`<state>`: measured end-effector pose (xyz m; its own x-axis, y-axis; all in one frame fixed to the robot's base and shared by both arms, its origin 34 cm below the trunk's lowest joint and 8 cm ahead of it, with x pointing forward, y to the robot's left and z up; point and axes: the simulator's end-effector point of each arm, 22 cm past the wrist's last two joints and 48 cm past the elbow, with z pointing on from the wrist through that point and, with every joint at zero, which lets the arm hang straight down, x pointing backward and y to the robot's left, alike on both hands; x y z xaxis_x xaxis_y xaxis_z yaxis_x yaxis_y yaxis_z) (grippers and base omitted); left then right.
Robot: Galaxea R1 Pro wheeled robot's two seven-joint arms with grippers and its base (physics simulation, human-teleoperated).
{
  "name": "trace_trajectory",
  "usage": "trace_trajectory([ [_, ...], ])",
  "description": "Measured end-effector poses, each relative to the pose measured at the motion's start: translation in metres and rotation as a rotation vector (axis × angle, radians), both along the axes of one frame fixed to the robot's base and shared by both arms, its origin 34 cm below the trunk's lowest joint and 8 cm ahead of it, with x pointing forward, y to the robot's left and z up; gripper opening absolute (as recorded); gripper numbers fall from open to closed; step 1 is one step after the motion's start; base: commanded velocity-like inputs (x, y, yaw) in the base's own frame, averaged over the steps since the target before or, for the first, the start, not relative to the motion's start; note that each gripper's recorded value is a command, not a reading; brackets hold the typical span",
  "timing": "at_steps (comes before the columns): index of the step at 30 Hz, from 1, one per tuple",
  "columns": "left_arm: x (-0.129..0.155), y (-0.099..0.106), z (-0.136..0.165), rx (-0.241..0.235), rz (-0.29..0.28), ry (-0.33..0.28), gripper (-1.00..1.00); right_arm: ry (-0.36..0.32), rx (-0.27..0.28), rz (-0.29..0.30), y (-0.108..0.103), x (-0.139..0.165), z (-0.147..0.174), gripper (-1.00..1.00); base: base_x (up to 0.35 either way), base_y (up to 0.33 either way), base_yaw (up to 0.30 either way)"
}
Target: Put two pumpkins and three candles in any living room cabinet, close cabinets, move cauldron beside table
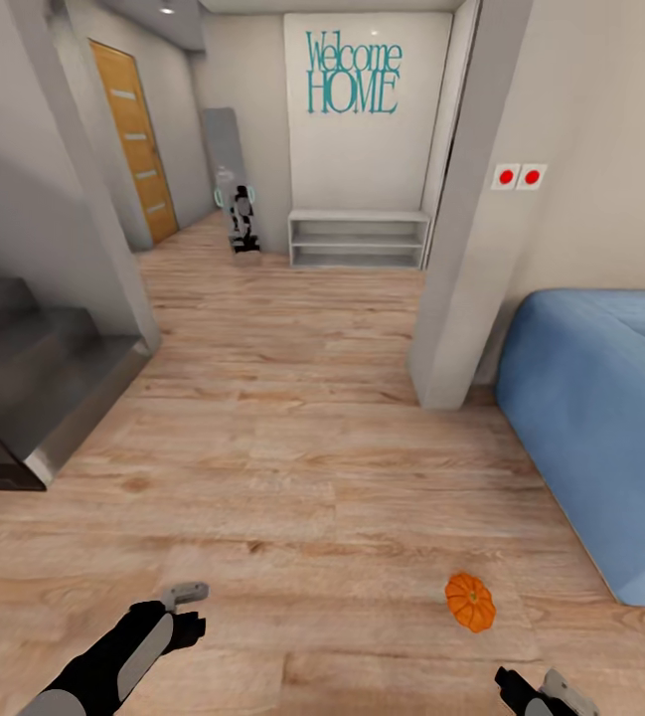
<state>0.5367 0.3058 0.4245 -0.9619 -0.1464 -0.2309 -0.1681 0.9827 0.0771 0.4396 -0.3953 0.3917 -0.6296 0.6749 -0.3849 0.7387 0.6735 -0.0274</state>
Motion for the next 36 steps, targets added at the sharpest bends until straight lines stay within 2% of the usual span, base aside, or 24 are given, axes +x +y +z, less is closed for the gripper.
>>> trace_trajectory([
  [5, 0.000, 0.000, 0.000, 0.002, -0.002, 0.000, 1.00, -0.001, 0.000, 0.000, 0.000, 0.000, 0.000, 1.00, 0.342, -0.169, -0.031],
  [10, 0.002, 0.006, 0.001, 0.040, -0.039, -0.006, 1.00, -0.001, 0.000, 0.001, 0.000, 0.000, 0.000, 1.00, 0.318, -0.194, -0.002],
  [16, 0.003, 0.007, 0.001, 0.041, -0.040, -0.006, 1.00, -0.001, 0.000, 0.001, 0.000, 0.001, 0.000, 1.00, 0.275, -0.146, 0.000],
  [28, 0.003, 0.007, 0.002, 0.040, -0.039, -0.007, 1.00, -0.003, 0.000, 0.002, -0.001, 0.001, 0.001, 1.00, 0.285, 0.011, -0.031],
  [32, 0.012, 0.002, 0.008, 0.017, -0.036, -0.025, 1.00, -0.005, 0.003, -0.001, -0.001, 0.002, 0.001, 1.00, 0.062, 0.012, -0.124],
  [34, 0.026, -0.009, 0.021, -0.013, -0.052, -0.041, 1.00, -0.003, 0.003, -0.002, -0.001, 0.001, 0.001, 1.00, 0.011, 0.002, -0.026],
  [36, 0.034, -0.022, 0.039, -0.063, -0.060, -0.013, 1.00, 0.015, -0.004, -0.008, -0.009, -0.007, -0.001, 1.00, 0.004, 0.001, -0.009],
])
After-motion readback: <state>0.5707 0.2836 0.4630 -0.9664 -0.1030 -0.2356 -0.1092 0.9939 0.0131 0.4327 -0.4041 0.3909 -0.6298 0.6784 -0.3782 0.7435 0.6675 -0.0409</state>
